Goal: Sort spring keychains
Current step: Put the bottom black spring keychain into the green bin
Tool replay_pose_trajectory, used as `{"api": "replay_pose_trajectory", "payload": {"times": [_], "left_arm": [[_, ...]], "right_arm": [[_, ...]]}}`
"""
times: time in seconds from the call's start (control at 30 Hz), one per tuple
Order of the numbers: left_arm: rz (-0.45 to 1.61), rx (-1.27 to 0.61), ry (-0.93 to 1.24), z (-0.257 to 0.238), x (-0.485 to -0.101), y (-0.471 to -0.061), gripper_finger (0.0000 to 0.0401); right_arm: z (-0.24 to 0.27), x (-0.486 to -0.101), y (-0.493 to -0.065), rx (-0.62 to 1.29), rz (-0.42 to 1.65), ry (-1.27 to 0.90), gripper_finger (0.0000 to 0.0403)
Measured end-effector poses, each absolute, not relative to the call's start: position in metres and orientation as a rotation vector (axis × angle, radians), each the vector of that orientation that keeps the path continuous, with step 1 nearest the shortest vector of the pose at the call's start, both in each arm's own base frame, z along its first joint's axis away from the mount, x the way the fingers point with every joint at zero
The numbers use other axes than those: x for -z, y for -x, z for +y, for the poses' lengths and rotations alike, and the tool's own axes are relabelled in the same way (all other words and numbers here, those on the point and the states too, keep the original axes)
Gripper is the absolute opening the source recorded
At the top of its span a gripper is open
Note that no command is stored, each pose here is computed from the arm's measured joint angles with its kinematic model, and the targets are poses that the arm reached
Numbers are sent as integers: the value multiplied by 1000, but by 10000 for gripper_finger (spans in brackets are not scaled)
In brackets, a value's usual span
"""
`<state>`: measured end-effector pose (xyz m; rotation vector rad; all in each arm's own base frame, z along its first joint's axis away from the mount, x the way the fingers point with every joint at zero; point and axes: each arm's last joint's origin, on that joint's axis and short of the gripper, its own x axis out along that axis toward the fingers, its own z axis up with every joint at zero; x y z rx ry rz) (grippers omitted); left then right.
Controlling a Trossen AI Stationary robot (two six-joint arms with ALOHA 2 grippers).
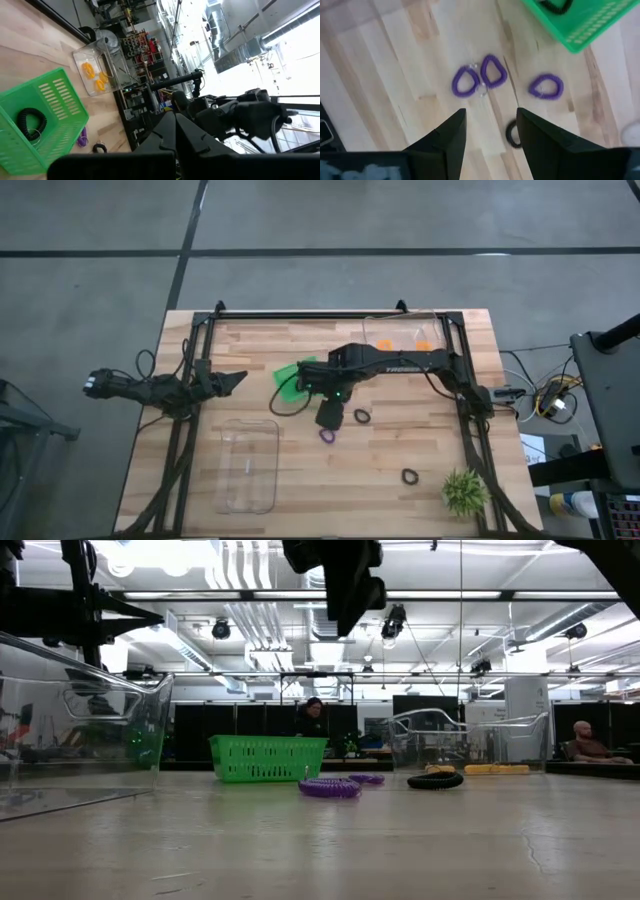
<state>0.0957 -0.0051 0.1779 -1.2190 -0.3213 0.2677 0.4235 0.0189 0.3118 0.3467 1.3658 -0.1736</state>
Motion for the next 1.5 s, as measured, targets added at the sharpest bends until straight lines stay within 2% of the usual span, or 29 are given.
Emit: {"api": "replay_pose_trajectory", "payload": {"times": [0.43,0.7,0.9,1.1,1.27,1.5], "left_arm": [[-319,-265,1219,-5,-178,-96,0],[-318,-263,1219,-5,-178,-96,0],[-318,-264,1218,-5,-178,-96,0],[-319,-266,1218,-5,-178,-96,0],[-319,-266,1218,-5,-178,-96,0],[-318,-266,1217,-5,-178,-96,0]], "right_arm": [[46,-322,-406,190,1433,-315,129],[58,-360,-366,237,1362,-386,111],[54,-365,-330,306,1357,-457,102],[49,-339,-297,384,1392,-545,92],[59,-309,-277,334,1420,-698,85],[88,-265,-249,292,1534,-740,89]]}}
